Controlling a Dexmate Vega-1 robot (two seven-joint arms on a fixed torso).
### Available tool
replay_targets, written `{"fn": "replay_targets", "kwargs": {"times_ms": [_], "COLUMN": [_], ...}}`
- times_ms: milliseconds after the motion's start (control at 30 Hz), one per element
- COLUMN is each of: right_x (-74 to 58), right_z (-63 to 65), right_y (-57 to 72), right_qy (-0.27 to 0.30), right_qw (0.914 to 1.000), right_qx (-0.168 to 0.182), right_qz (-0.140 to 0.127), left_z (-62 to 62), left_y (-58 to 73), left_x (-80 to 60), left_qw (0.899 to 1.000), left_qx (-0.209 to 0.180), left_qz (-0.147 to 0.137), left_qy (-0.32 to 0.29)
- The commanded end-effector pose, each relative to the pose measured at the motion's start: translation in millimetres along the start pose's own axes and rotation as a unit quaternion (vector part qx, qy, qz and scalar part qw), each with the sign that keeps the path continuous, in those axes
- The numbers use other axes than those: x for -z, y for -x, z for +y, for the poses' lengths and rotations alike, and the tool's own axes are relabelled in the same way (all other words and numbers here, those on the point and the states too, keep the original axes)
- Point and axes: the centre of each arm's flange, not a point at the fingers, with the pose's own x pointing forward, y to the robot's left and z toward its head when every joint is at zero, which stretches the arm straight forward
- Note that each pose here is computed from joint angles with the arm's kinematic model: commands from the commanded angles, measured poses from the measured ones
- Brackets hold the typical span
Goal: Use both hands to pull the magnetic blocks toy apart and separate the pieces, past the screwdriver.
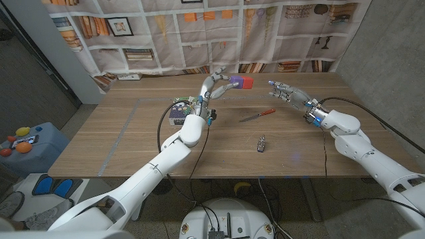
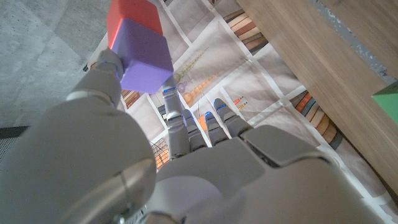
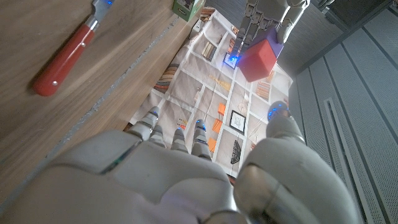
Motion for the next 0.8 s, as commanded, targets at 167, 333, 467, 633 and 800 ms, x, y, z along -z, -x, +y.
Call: {"fn": "replay_targets", "kwargs": {"times_ms": [167, 333, 467, 633, 800], "right_x": [-11.2, -14.1, -15.7, -16.0, -16.1], "right_z": [16.0, 19.6, 22.8, 25.9, 29.7], "right_y": [-18.1, -21.2, -22.7, -24.2, -27.0], "right_qy": [-0.009, -0.007, -0.001, -0.001, 0.007], "right_qw": [0.9991, 0.9988, 0.9988, 0.9991, 0.9992], "right_qx": [-0.037, -0.043, -0.045, -0.040, -0.036], "right_qz": [-0.020, -0.023, -0.020, -0.015, -0.015], "left_z": [-9.7, -12.5, -14.2, -16.0, -17.4], "left_y": [-9.3, -13.0, -15.6, -18.0, -20.3], "left_x": [5.9, 6.6, 6.9, 7.6, 8.6], "left_qw": [0.998, 0.997, 0.997, 0.997, 0.996], "left_qx": [0.045, 0.051, 0.057, 0.064, 0.068], "left_qz": [0.002, 0.001, 0.000, -0.001, -0.001], "left_qy": [0.043, 0.049, 0.050, 0.053, 0.055]}}
